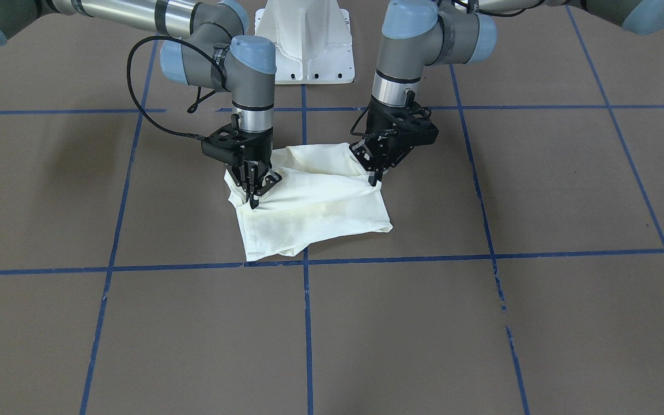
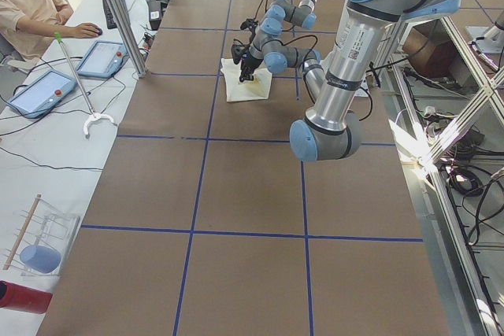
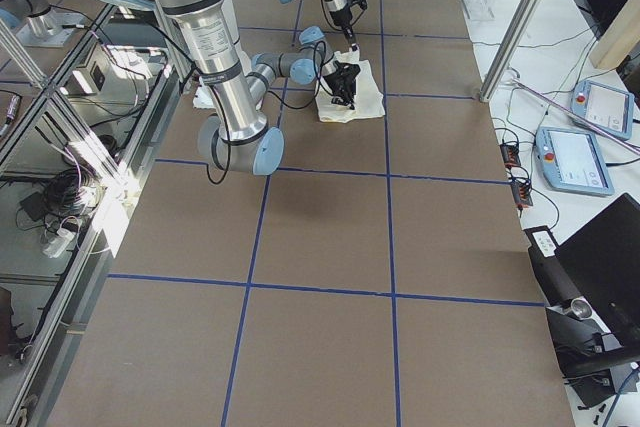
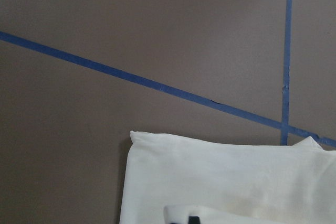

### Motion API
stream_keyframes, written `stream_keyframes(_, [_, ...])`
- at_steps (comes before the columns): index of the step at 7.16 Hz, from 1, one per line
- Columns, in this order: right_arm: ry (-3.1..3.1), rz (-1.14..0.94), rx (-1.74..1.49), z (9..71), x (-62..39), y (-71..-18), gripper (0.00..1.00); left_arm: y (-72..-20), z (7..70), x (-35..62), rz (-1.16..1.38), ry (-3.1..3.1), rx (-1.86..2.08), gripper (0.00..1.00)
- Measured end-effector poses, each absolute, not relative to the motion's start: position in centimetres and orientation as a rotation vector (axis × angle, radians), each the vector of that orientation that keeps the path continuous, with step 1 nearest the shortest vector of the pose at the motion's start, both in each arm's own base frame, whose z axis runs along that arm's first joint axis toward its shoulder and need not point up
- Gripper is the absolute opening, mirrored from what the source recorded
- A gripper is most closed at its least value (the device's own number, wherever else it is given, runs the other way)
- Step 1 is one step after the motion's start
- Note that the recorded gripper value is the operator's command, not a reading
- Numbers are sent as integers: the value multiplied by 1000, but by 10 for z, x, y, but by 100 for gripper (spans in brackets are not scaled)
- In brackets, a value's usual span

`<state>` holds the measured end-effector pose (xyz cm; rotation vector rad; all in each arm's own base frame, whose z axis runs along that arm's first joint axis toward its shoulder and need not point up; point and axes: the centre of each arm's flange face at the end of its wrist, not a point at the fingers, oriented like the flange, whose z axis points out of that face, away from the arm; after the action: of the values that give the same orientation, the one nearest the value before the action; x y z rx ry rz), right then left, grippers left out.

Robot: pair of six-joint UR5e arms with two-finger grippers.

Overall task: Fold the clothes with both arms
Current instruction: 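Lay the folded edge down on the far side and open both grippers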

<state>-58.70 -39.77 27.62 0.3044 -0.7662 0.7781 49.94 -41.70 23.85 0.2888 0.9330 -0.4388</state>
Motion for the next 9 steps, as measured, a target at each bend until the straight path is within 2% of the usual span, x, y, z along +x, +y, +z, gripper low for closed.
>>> stream_keyframes(3, [-730,656,343,280,-590,-401,100,-422,236,504,-398,963,313,100])
stream_keyframes(5, [-788,547,327,248,-574,-396,100,-434,229,477,-265,992,341,100])
stream_keyframes(7, [-826,454,346,224,-573,-372,100,-448,232,446,-168,994,360,100])
stream_keyframes(9, [-800,361,421,228,-601,-327,100,-451,234,440,-151,994,361,100])
